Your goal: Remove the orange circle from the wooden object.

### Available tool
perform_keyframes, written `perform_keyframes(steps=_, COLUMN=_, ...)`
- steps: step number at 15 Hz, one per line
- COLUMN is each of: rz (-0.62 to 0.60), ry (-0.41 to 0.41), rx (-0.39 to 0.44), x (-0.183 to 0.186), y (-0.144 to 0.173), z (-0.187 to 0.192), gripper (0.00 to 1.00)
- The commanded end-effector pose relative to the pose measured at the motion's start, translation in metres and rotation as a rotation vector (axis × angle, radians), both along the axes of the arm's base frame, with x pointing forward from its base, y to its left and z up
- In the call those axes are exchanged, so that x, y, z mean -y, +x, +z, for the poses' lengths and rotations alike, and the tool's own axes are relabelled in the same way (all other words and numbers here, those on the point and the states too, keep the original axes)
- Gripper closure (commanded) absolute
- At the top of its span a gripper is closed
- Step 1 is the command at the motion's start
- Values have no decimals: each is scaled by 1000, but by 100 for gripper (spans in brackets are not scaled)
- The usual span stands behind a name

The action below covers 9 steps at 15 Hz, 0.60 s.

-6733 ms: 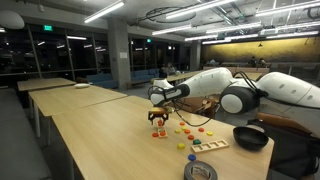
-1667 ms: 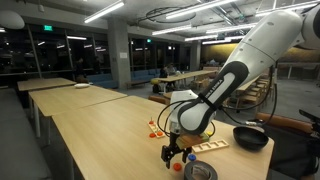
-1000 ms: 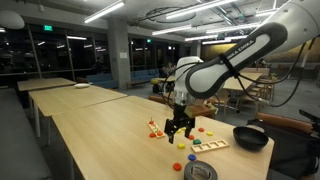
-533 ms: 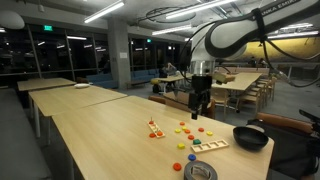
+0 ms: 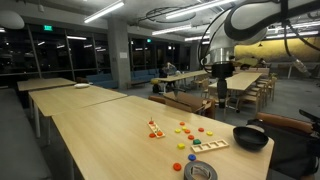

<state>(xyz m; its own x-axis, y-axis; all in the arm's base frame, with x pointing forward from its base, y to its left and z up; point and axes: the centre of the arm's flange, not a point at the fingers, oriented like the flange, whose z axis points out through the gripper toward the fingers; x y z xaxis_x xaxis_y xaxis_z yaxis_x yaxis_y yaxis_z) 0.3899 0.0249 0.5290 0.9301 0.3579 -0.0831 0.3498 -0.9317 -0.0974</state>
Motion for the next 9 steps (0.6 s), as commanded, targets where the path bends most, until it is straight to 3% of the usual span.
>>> perform_keyframes(steps=1, rz=9, ry=-19, rx=9, x=20, y=-14, z=8, gripper=0)
perform_keyframes(steps=9, rz=-22, ry=-8, rx=-5, x=19, y=-5, z=0, gripper=0)
